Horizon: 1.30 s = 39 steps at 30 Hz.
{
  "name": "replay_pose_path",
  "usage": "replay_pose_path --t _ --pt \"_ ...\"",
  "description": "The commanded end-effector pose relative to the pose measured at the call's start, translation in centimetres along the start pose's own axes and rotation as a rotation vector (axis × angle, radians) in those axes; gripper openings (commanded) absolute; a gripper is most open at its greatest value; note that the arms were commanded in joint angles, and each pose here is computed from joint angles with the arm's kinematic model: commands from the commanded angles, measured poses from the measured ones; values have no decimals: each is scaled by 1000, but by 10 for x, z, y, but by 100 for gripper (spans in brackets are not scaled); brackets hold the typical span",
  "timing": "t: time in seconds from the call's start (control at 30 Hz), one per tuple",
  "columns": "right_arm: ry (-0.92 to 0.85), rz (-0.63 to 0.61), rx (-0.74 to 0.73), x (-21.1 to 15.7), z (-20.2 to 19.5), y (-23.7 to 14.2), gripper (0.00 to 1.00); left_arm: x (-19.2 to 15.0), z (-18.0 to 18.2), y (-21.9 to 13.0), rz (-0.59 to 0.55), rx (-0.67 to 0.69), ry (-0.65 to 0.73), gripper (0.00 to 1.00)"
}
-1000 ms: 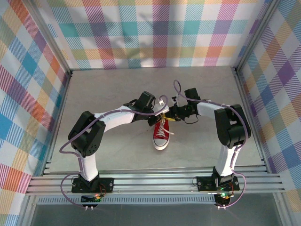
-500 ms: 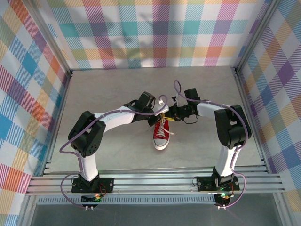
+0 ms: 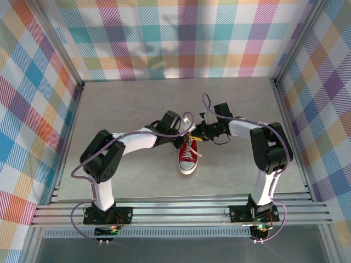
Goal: Tie the shoes
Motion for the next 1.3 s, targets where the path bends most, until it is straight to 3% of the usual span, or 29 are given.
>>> replay_pose_path --t 0.0,0.23,0.53,0.73,1.1,1.27 --pt "-14 50 24 -11 14 5 17 12 -2 0 -63 35 4 0" --pt "-23 37 17 -9 18 3 0 17 -4 -7 -120 39 3 0" --pt "-56 -8 -62 -6 15 -7 0 20 -6 -18 -166 31 12 1" --pt "-75 -39 -95 -2 15 -12 0 21 -8 -28 -195 2 9 16" --pt "-95 -66 -121 1 15 -16 0 18 -8 -35 -194 -12 7 21" --pt "-109 -77 -129 2 16 -17 0 10 -8 -37 -158 -5 15 29"
Point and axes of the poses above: each hand's point on the last joint's axis, 136 mm out from that joint toward the fingers, its own y axis out along the fingers, its own z axis along the line the jaws close on, x = y × z, the point moved 3 cm from there along -y, back along the fingers, and after that the axes turned 6 degrees about y, right-handed, at the moved point
